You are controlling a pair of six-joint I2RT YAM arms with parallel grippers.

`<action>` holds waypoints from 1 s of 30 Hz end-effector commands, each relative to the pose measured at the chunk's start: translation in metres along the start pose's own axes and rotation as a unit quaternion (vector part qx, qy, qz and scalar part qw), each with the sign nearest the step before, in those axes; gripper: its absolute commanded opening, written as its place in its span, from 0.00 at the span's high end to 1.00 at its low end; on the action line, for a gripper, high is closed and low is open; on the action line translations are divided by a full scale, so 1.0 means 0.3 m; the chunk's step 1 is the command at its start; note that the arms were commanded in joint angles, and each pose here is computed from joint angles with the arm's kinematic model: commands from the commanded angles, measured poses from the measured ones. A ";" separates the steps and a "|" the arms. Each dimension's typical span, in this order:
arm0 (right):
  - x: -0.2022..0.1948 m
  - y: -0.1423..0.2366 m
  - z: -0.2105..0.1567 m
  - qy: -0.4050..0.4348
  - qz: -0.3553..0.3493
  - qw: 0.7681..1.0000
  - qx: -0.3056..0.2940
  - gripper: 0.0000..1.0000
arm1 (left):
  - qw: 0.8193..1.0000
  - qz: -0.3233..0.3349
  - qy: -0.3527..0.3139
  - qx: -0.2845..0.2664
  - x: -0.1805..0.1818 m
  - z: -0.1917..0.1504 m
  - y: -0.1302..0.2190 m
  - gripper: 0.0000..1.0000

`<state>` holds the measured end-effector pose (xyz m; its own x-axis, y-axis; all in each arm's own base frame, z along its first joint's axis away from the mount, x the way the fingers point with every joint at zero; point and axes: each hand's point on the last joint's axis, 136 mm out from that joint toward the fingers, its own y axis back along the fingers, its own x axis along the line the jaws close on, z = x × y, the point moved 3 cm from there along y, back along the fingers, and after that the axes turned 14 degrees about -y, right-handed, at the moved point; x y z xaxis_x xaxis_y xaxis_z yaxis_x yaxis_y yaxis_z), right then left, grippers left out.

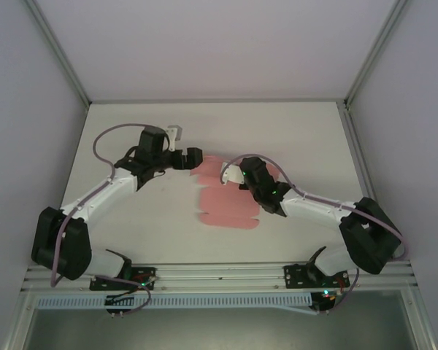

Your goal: Assemble paper box

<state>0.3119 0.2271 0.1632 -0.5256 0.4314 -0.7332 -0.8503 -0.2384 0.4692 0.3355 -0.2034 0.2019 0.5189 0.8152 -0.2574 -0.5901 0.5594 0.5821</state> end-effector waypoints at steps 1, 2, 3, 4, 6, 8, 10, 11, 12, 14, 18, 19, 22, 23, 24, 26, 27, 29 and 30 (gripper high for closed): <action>0.033 -0.006 -0.005 0.013 0.005 1.000 -0.006 1.00 | 1.000 -0.013 -0.012 -0.012 0.003 0.018 -0.033 0.00; 0.038 -0.006 -0.005 0.012 0.006 1.000 -0.007 1.00 | 1.000 -0.013 -0.013 -0.008 0.006 0.013 -0.044 0.00; 0.042 -0.007 -0.003 0.009 0.009 1.000 -0.010 1.00 | 1.000 -0.015 -0.017 -0.002 0.007 0.003 -0.057 0.00; 0.047 -0.010 -0.005 0.006 0.011 1.000 -0.009 1.00 | 1.000 -0.016 -0.020 0.003 0.006 -0.006 -0.067 0.00; 0.052 -0.014 -0.002 0.000 0.013 1.000 -0.012 1.00 | 0.999 -0.023 -0.029 0.009 0.000 -0.025 -0.086 0.00; 0.052 -0.016 0.005 -0.004 0.015 1.000 -0.014 1.00 | 0.999 -0.025 -0.036 0.016 -0.007 -0.043 -0.098 0.00; 0.053 -0.015 0.009 -0.010 0.018 1.000 -0.017 1.00 | 0.999 -0.018 -0.036 0.023 0.003 -0.064 -0.113 0.00; 0.049 -0.013 0.014 -0.012 0.017 1.000 -0.020 1.00 | 0.999 -0.013 -0.034 0.028 0.009 -0.072 -0.121 0.00; 0.052 -0.012 0.014 -0.012 0.020 1.000 -0.019 1.00 | 0.999 -0.011 -0.035 0.033 0.011 -0.083 -0.131 0.00; 0.044 -0.011 0.020 -0.020 0.019 0.999 -0.020 1.00 | 0.998 -0.015 -0.039 0.041 0.005 -0.100 -0.153 0.00; 0.036 -0.005 0.031 -0.033 0.021 0.999 -0.025 1.00 | 0.997 -0.034 -0.043 0.053 -0.031 -0.127 -0.199 0.00; 0.035 -0.003 0.033 -0.037 0.022 0.999 -0.025 1.00 | 0.997 -0.038 -0.046 0.051 -0.045 -0.128 -0.206 0.00; 0.031 0.000 0.041 -0.052 0.026 0.998 -0.025 1.00 | 0.997 -0.048 -0.052 0.039 -0.083 -0.119 -0.216 0.00; 0.030 0.000 0.041 -0.058 0.026 0.998 -0.025 1.00 | 0.997 -0.048 -0.053 0.039 -0.090 -0.122 -0.218 0.00; 0.027 0.002 0.043 -0.068 0.026 0.997 -0.025 1.00 | 0.997 -0.045 -0.051 0.035 -0.095 -0.118 -0.219 0.00; 0.022 0.006 0.046 -0.087 0.027 0.996 -0.027 1.00 | 0.998 -0.030 -0.041 0.026 -0.095 -0.111 -0.218 0.00; 0.018 0.009 0.049 -0.098 0.026 0.994 -0.028 1.00 | 0.999 -0.022 -0.035 0.020 -0.093 -0.111 -0.217 0.00; 0.015 0.023 0.062 -0.118 0.035 0.992 -0.039 1.00 | 1.000 -0.015 -0.027 0.001 -0.100 -0.102 -0.210 0.00; 0.014 0.029 0.070 -0.126 0.039 0.990 -0.047 1.00 | 1.000 -0.013 -0.022 -0.009 -0.103 -0.100 -0.208 0.00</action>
<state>0.3050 0.2288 0.1454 -0.5680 0.5193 -0.6385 -0.8158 -0.2529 0.5201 0.3397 -0.2537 0.1438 0.5836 0.7792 -0.2287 -0.5374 0.5818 0.6105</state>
